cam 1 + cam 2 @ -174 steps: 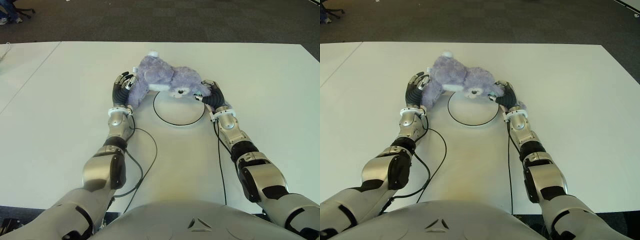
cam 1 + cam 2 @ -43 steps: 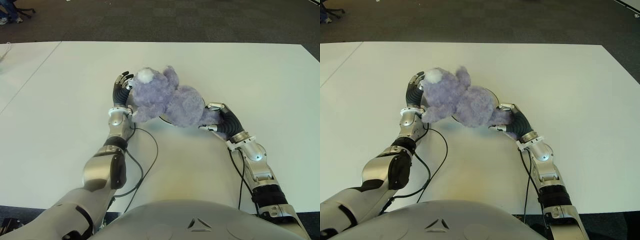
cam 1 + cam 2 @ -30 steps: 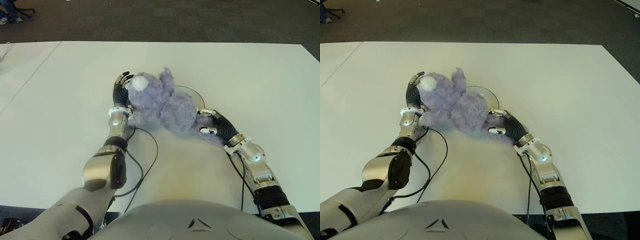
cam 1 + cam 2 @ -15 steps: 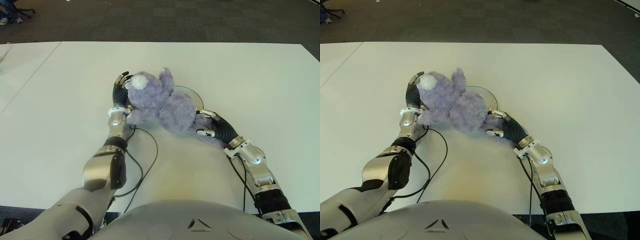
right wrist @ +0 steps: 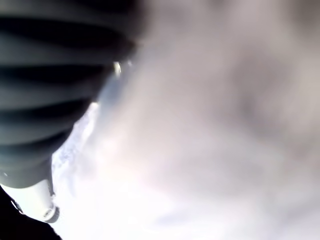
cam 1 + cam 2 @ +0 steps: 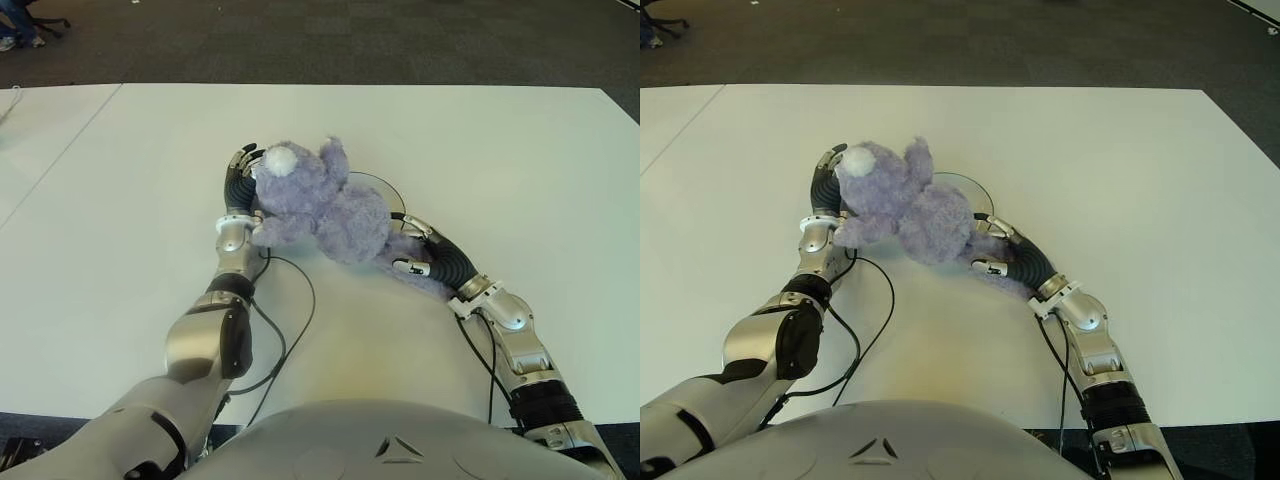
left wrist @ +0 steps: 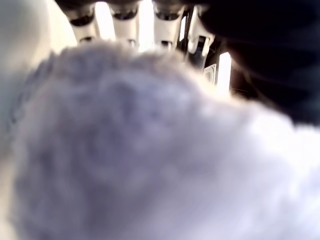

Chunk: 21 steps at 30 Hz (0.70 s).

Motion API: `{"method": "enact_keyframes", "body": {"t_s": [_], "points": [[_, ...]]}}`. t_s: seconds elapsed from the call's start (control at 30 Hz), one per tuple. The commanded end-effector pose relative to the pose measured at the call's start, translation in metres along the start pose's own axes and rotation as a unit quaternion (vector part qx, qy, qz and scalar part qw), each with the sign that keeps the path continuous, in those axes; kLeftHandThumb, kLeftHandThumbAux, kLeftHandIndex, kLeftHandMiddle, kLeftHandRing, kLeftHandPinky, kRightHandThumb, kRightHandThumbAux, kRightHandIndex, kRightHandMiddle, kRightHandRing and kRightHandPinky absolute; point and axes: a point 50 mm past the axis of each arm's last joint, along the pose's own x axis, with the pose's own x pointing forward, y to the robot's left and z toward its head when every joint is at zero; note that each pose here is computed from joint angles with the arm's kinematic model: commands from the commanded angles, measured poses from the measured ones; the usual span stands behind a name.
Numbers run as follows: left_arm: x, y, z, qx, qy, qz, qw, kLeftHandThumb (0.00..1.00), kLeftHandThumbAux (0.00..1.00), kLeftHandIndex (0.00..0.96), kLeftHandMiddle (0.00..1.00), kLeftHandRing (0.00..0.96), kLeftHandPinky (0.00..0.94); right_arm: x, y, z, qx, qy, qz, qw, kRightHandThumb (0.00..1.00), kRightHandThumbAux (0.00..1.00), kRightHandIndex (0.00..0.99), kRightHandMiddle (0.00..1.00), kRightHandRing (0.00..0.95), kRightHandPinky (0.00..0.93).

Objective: Put the doll into the plate.

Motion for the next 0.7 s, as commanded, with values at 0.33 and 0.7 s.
{"method": "enact_keyframes", "body": {"t_s": [0.33, 0.7], "points": [[-0.088, 0.017, -0.102, -0.031, 0.241, 0.046, 0.969, 0.0, 0.598, 0.236, 0.293, 0.308, 0.302, -0.008, 0.027, -0.036, 0.104, 0.072, 0.073, 0.989, 0.225, 0.632, 0.1, 0.225, 0.278, 0.328], [-0.087, 0.017, -0.102, -0.028, 0.238, 0.043, 0.97, 0.0, 0.598, 0.217, 0.272, 0.289, 0.284, -0.007, 0.019, -0.028, 0.097, 0.055, 0.023, 0.993, 0.677, 0.727, 0.423, 0.705, 0.743, 0.799]]}}
